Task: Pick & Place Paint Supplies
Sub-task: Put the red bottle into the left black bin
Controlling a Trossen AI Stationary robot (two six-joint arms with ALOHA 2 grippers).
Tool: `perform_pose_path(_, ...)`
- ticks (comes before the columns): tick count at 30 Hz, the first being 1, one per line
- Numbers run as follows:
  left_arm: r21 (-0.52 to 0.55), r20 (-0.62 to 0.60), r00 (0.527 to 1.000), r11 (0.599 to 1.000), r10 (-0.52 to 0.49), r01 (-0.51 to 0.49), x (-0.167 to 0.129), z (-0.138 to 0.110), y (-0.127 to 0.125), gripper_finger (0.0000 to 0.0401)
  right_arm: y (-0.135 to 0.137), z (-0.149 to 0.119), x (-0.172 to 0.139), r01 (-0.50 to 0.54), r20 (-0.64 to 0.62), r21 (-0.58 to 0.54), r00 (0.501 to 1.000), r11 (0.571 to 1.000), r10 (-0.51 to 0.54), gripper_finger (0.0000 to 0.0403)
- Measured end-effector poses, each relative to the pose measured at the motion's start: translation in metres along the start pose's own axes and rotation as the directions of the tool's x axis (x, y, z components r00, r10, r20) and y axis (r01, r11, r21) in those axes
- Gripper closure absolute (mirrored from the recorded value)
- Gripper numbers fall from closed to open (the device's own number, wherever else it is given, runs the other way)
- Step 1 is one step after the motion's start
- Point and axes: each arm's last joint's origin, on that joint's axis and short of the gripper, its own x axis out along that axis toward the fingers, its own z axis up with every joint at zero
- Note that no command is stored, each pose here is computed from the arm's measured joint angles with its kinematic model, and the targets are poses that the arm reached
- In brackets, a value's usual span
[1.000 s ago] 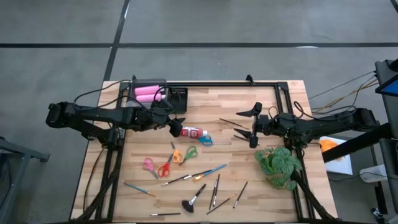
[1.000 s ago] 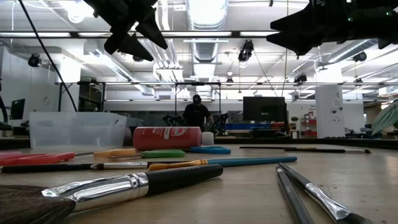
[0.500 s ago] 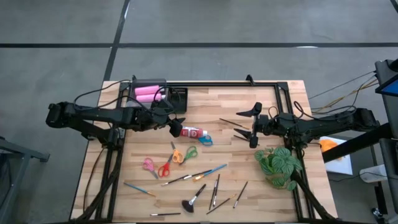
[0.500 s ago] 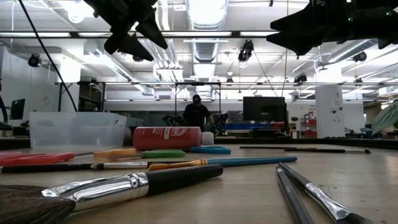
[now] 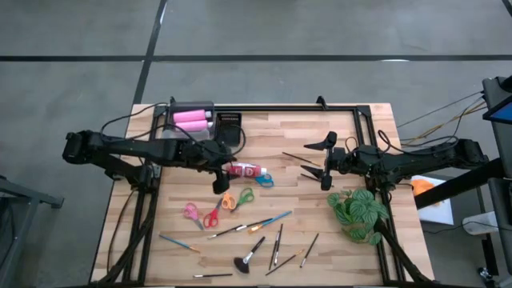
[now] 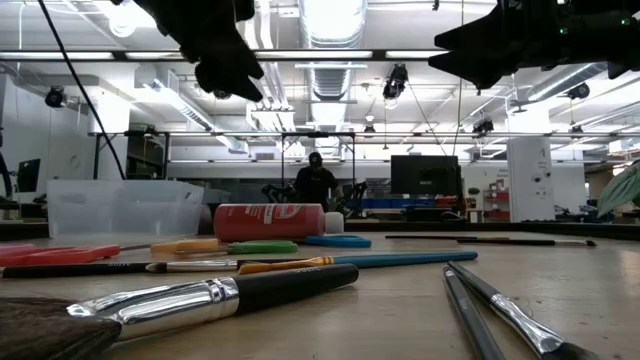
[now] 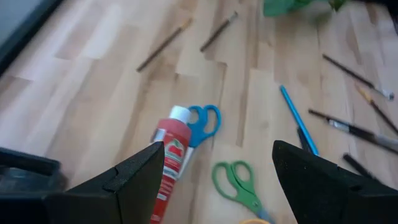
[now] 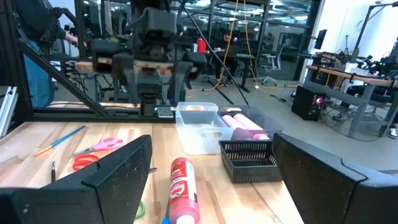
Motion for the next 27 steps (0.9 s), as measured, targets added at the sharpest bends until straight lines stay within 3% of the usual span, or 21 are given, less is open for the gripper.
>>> perform_pose_path(14,0.206,-0.101,0.995,0.978,0.027,-0.006,0.069,-0.001,0.000,0.0099,0.000,0.000,0.000,0.000,0.000,0.000,1.000,1.000,0.000,0.0072)
perform_pose_path(27,0.273,-0.218,0.973,0.962,0.080,-0.018,0.121,-0.011,0.018,0.0099,0.000,0.000,0.000,0.000,-0.001,0.000,1.000,1.000,0.000,0.0072)
